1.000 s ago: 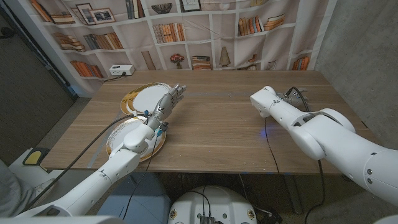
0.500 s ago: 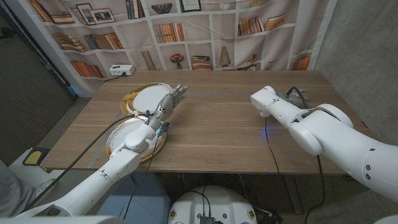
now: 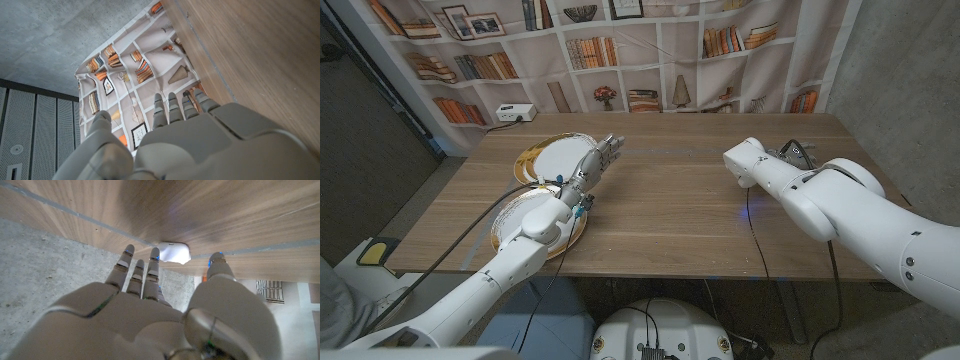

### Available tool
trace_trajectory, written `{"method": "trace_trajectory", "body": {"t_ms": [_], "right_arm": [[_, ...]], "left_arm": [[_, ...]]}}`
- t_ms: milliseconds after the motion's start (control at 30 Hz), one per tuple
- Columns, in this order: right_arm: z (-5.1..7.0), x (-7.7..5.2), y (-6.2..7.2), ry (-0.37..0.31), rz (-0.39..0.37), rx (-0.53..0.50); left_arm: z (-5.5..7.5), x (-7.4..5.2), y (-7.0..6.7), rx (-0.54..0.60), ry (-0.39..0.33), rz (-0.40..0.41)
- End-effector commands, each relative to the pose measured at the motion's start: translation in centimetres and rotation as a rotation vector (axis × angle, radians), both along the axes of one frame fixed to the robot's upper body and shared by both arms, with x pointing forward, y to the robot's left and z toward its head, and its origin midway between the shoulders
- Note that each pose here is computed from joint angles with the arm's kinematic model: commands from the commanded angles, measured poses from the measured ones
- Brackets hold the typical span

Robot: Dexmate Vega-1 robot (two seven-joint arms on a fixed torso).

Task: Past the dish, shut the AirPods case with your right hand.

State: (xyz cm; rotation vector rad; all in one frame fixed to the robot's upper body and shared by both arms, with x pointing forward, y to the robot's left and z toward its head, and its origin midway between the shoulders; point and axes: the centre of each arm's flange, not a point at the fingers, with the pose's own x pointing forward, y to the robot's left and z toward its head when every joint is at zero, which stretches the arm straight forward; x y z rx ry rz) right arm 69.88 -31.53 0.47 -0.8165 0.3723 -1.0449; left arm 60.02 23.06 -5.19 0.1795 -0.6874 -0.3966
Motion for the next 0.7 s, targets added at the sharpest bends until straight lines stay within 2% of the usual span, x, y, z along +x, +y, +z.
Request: {"method": "trace_trajectory", "body": {"t_ms": [33, 700], "right_arm": [[0.04, 0.28, -0.35, -0.002, 0.010, 0.022], [-0.38, 0.52, -1.29, -0.012, 0.021, 0.047]], "left_arm": [[0.36, 0.12, -0.18, 0.008, -0.001, -0.007], [0.61, 0.29, -0.77, 0.036, 0.003, -0.020]]}}
